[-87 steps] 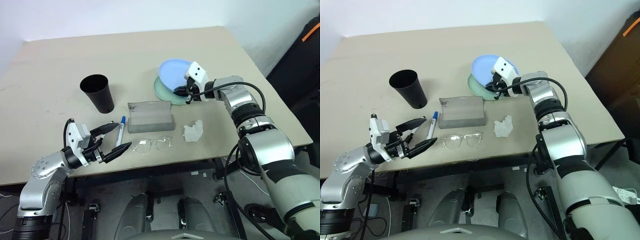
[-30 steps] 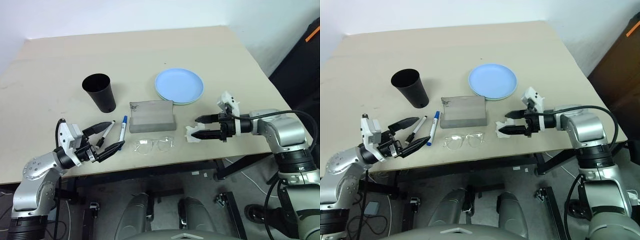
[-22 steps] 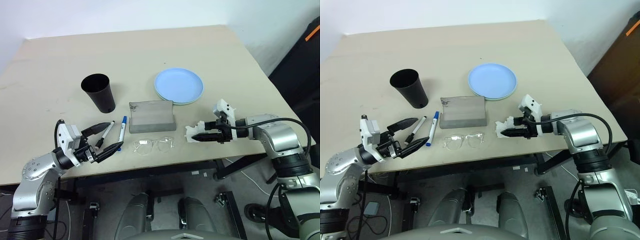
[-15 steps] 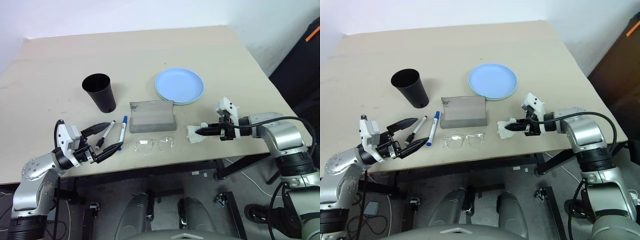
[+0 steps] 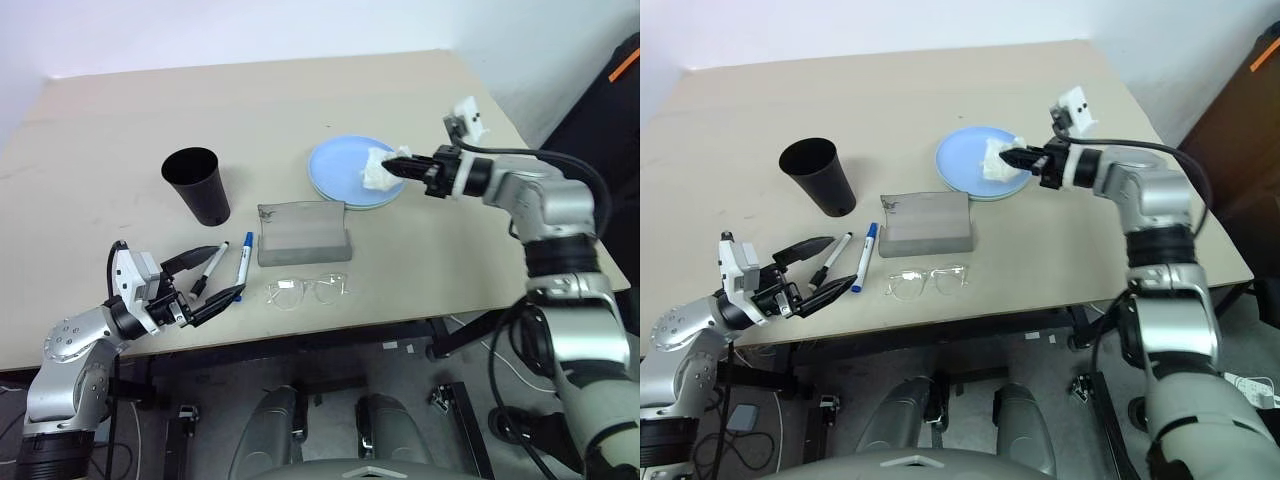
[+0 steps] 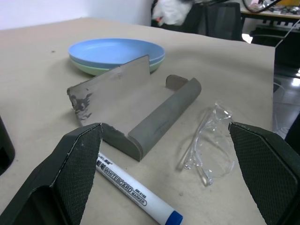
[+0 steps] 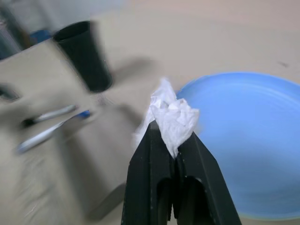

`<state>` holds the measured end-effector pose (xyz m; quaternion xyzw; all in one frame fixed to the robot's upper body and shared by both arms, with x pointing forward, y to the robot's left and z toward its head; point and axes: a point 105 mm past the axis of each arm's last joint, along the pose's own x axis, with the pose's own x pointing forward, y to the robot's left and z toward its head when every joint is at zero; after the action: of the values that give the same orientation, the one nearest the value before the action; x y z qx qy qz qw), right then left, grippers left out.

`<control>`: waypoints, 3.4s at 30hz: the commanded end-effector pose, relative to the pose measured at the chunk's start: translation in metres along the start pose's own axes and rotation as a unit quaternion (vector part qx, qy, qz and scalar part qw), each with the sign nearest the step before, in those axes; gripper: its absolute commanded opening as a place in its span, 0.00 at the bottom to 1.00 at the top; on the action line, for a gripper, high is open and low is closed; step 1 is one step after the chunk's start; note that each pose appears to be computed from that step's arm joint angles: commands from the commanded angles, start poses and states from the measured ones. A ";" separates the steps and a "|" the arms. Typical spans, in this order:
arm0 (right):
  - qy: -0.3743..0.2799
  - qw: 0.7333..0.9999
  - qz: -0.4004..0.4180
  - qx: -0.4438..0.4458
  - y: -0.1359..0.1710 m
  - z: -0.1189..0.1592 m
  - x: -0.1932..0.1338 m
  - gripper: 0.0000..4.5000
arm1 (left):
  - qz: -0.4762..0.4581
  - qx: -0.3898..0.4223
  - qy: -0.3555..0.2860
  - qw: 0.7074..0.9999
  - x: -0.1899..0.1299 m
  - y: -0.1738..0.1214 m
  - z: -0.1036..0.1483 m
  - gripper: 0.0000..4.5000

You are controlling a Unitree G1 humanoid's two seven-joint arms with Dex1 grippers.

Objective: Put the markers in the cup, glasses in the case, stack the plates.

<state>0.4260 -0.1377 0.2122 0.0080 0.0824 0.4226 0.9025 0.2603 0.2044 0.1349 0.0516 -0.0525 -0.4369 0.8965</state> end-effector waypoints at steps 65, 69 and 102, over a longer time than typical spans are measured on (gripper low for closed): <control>0.330 0.856 0.386 -0.100 0.158 -0.076 0.041 0.98 | 0.028 0.028 0.006 0.999 -0.008 -0.010 0.019 1.00; 0.336 0.854 0.384 -0.104 0.161 -0.081 0.044 0.98 | 0.025 0.026 0.007 0.999 -0.009 -0.009 0.017 1.00; 0.331 0.845 0.396 -0.140 0.166 -0.072 0.051 0.01 | 0.026 0.028 0.009 0.999 -0.004 -0.012 0.015 1.00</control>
<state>0.3181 0.0004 0.1329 -0.2134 0.3284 0.7248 0.5668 0.2486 0.2041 0.1400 0.0666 -0.0423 -0.4046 0.9111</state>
